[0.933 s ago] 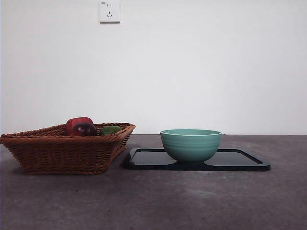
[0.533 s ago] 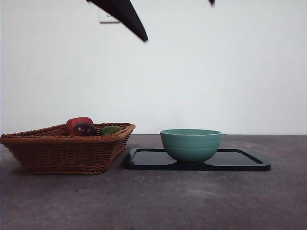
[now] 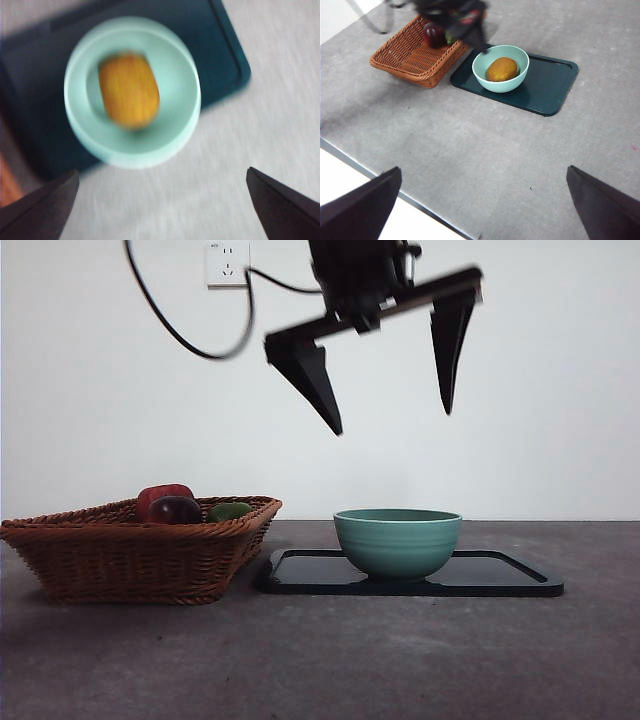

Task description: Pick up the wifruite, put it on the bowl, pick up the plate, put it on desk

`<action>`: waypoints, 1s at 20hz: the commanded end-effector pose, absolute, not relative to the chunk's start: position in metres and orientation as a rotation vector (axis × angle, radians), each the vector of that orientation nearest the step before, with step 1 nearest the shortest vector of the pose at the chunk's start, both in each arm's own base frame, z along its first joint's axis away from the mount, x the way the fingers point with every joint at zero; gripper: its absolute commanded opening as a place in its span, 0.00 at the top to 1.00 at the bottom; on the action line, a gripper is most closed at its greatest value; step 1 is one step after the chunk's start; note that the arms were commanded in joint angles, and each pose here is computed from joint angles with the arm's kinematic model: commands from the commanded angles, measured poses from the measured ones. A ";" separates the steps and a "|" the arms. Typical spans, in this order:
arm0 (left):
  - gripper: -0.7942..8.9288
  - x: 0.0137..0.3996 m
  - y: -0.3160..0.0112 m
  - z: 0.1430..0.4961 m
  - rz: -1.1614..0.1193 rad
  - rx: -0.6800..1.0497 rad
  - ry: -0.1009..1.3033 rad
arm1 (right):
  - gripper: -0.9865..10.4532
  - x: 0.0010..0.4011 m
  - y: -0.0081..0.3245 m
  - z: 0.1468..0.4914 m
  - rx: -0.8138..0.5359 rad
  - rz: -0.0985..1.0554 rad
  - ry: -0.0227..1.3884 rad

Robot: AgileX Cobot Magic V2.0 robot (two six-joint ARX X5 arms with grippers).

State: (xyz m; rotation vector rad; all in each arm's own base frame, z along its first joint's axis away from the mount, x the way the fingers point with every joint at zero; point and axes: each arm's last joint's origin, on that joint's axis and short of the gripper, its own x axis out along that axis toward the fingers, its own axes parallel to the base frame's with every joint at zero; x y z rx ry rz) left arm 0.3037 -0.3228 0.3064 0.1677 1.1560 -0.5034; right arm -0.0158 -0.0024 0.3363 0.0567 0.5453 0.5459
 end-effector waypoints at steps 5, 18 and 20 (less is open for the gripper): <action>0.34 0.345 -0.343 0.271 -0.516 0.189 1.107 | 0.43 -0.017 -0.003 0.340 0.065 0.552 0.528; 0.35 0.365 -0.354 0.223 -0.510 0.222 1.118 | 0.43 -0.017 -0.003 0.339 0.065 0.551 0.528; 0.35 0.366 -0.354 0.222 -0.480 0.244 1.101 | 0.43 -0.017 -0.003 0.339 0.065 0.552 0.528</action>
